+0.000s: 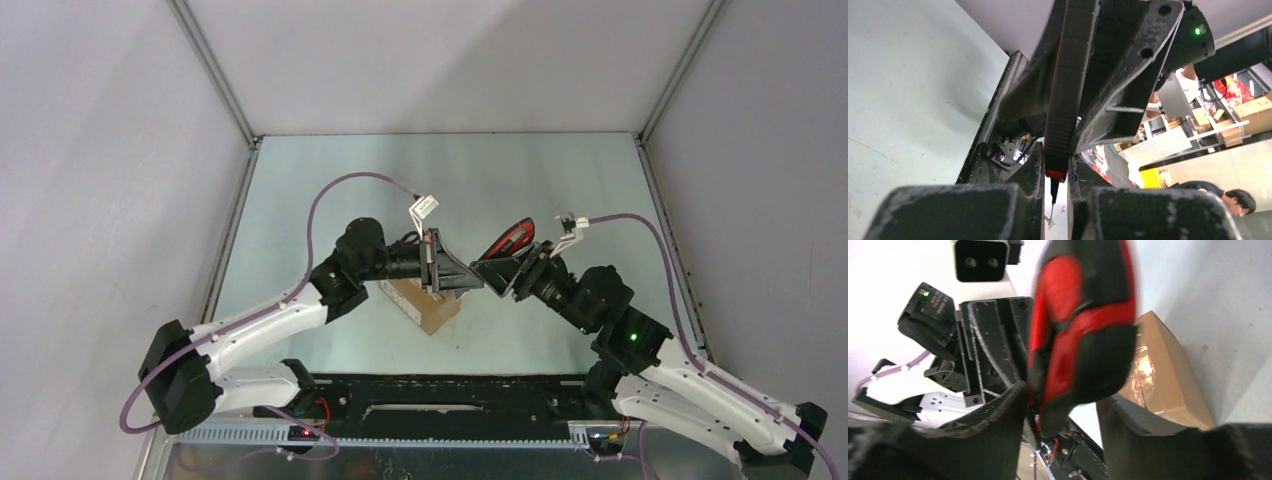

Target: Unpack the express box

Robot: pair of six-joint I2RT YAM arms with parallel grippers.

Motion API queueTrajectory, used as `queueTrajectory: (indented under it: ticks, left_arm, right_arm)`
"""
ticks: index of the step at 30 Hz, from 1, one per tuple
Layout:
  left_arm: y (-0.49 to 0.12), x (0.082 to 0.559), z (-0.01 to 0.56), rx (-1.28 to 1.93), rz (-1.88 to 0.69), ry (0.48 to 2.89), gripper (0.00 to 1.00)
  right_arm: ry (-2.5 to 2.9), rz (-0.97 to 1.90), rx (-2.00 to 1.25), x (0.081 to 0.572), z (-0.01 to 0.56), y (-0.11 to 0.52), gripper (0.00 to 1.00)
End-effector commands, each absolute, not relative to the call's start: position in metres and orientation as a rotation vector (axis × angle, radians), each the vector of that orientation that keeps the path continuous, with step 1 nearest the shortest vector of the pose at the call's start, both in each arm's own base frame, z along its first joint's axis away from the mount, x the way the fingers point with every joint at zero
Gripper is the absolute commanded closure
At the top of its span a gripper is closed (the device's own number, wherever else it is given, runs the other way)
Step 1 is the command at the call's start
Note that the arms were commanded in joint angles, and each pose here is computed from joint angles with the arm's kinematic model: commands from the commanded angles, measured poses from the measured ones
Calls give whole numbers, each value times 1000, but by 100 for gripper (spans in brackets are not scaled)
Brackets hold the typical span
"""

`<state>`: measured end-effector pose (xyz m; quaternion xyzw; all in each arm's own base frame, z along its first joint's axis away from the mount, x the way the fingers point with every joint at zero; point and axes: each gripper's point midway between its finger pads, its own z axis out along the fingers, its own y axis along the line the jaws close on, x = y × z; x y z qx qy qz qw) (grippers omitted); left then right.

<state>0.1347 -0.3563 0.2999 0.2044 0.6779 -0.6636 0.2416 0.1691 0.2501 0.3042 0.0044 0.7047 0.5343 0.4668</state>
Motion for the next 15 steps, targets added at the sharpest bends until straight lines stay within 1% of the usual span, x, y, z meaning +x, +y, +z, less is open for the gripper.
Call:
queueTrajectory:
  ticks: [1,5,6,7,8,10,12,14,15]
  left_arm:
    - [-363,142,335,523,-1845,1738,100]
    - [-366,140,338,526,-1870,1719,100]
    - [-366,137,338,538,-1875,1717,100]
    - [-365,137,337,542,-1869,1720,100]
    - [-363,135,335,548,-1861,1724,90]
    - [-356,135,333,561,-1809,1727,52]
    - [-347,136,326,581,-1728,1758,21]
    - [-335,139,323,602,-1658,1776,11]
    - [-328,141,322,612,-1620,1778,9]
  right_arm:
    - [1586,1359,93,174,329,251,50]
    - [1567,1363,99,171,328,254,72]
    - [1559,1364,104,170,328,253,80]
    - [1555,1361,109,170,328,252,91]
    - [1551,1355,111,171,329,250,100]
    - [1546,1341,101,170,329,247,100]
    - [1549,1332,69,170,328,246,100]
    - [1575,1343,34,168,323,246,100]
    - [1591,1349,20,168,321,246,100]
